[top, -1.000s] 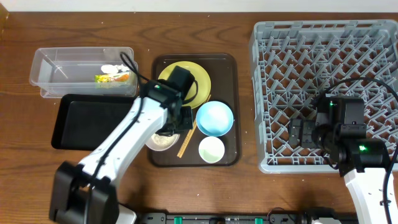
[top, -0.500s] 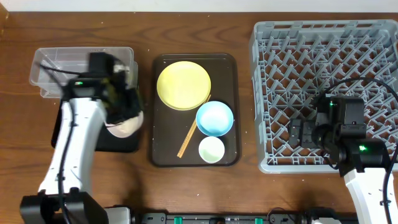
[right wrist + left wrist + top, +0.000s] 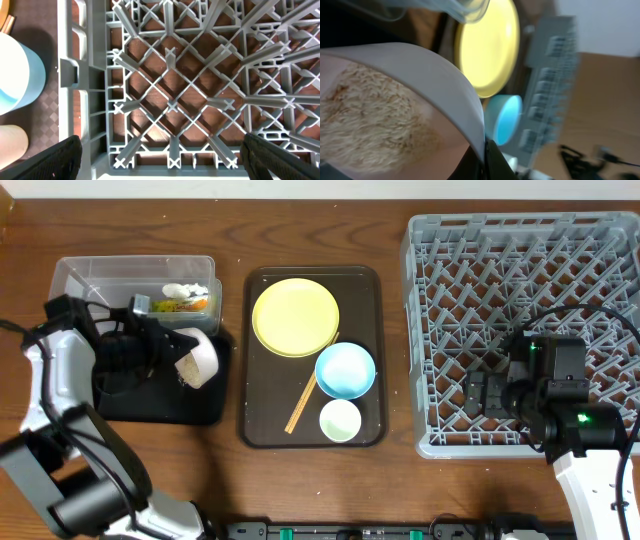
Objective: Sort waste into correct bins and load items into the dishwasher rack
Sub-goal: 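Tip the white bowl over the black tray to pour out the rice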
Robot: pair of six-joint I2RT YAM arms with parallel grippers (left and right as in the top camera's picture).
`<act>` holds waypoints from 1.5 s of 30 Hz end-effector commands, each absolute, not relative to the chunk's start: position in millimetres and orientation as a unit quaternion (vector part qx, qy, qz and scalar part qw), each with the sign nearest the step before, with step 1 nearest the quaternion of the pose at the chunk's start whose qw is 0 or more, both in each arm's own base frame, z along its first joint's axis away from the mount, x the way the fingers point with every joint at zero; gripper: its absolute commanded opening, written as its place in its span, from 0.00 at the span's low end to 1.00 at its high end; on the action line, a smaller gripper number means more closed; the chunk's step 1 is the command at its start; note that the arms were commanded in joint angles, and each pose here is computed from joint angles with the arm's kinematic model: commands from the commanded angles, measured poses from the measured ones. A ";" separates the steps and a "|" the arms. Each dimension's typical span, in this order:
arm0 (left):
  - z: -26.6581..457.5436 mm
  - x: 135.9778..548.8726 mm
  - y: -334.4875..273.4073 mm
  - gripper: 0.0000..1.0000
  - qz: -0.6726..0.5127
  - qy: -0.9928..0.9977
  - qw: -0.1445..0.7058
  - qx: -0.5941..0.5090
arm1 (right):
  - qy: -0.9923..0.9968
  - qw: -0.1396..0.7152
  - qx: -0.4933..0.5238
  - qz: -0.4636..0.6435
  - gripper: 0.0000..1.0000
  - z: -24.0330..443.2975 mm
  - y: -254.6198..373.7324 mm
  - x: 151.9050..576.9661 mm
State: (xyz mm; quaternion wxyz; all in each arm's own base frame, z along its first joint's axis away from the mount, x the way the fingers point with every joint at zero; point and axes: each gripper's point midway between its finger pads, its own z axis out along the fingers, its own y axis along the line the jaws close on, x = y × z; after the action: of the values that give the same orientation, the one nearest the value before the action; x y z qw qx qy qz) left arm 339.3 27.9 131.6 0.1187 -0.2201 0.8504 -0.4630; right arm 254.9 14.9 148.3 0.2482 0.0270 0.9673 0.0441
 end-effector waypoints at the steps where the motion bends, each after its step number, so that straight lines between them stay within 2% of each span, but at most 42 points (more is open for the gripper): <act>1: 154.7 352.8 29.9 0.06 -0.558 0.788 0.159 -0.206 | 0.964 0.258 0.027 0.048 0.99 156.3 16.1 258.0; 14: 174.8 356.6 83.1 0.06 -0.649 0.676 0.215 -0.274 | 0.964 0.258 0.027 0.048 0.99 156.3 16.2 257.9; 20: 174.7 352.1 92.6 0.06 -0.648 0.669 0.216 -0.293 | 0.964 0.258 0.027 0.048 0.99 156.3 16.2 258.0; 25: 147.1 348.3 94.7 0.06 -0.593 0.721 0.192 -0.302 | 0.964 0.258 0.027 0.048 0.99 156.3 16.1 258.0; 31: 176.6 355.1 94.8 0.06 -0.641 0.677 0.250 -0.261 | 0.964 0.258 0.027 0.048 0.99 156.3 16.1 258.0; 36: 154.8 351.3 95.6 0.06 -0.614 0.698 0.185 -0.320 | 0.964 0.258 0.027 0.048 0.99 156.3 16.1 258.0; 38: 177.3 353.1 93.3 0.06 -0.647 0.671 0.230 -0.280 | 0.964 0.258 0.027 0.048 0.99 156.3 16.2 257.9; 40: 179.1 351.5 91.9 0.06 -0.643 0.676 0.238 -0.271 | 0.965 0.258 0.027 0.048 0.99 156.2 16.1 257.9; 45: 169.1 349.6 92.5 0.06 -0.635 0.681 0.202 -0.305 | 0.965 0.258 0.027 0.048 0.99 156.2 16.2 257.9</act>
State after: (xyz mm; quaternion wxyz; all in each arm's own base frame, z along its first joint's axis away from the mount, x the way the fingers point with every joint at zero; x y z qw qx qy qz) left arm 347.9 89.0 162.2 0.2006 -0.2997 0.6867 -0.6312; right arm 254.6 14.9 148.1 0.2475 0.0272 0.9675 0.0441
